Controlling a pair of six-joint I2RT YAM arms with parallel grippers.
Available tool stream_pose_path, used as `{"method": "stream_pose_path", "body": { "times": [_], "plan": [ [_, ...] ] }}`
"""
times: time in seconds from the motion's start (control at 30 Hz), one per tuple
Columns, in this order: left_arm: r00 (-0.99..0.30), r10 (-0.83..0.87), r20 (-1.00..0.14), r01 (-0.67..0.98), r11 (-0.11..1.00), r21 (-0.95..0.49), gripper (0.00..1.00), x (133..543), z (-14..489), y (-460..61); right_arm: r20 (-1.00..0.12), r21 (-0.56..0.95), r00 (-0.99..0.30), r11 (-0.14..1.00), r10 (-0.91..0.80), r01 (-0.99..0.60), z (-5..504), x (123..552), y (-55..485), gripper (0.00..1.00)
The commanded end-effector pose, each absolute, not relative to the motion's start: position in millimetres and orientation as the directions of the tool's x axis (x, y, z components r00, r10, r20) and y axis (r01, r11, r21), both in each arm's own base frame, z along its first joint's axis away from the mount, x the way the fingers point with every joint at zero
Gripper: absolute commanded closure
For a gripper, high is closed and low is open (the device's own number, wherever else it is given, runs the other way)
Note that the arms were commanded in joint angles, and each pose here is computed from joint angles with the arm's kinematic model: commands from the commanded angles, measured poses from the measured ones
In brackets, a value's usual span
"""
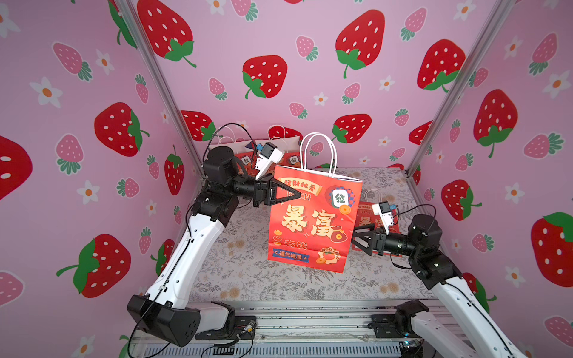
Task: Put away the paper bag
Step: Press the paper bag.
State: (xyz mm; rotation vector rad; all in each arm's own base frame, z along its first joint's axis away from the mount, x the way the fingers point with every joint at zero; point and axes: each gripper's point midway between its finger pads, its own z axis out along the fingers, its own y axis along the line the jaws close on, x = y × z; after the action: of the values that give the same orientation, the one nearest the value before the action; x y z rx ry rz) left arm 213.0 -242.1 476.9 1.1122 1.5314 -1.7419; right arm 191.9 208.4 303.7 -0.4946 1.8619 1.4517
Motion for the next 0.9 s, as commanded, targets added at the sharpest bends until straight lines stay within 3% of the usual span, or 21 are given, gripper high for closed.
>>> {"method": "stream_pose_path", "body": {
  "times": [0.0,0.3,0.5,0.87],
  "plan": [
    [-0.473,0.12,-0.873,0.845,-0.218,-0.488,1.0,209.3,486.7,-239.6,-0.766,0.64,-0.633,0.231,0.112,-0.733,312.5,183.9,216.4,0.09],
    [-0.49,0.13,-0.862,0.832,-0.225,-0.507,1.0,217.2,483.4,-248.9,-0.808,0.583,-0.589,0.17,0.017,-0.795,312.3,171.4,255.7,0.09],
    [-0.503,0.089,-0.859,0.842,-0.174,-0.511,1.0,228.3,488.1,-251.5,-0.815,0.571,-0.579,0.147,-0.01,-0.807,313.7,168.9,270.5,0.12],
    [-0.569,0.059,-0.82,0.812,-0.117,-0.572,1.0,247.8,467.7,-262.1,-0.827,0.56,-0.559,0.179,0.062,-0.809,328.0,180.5,271.7,0.31]
  ]
}}
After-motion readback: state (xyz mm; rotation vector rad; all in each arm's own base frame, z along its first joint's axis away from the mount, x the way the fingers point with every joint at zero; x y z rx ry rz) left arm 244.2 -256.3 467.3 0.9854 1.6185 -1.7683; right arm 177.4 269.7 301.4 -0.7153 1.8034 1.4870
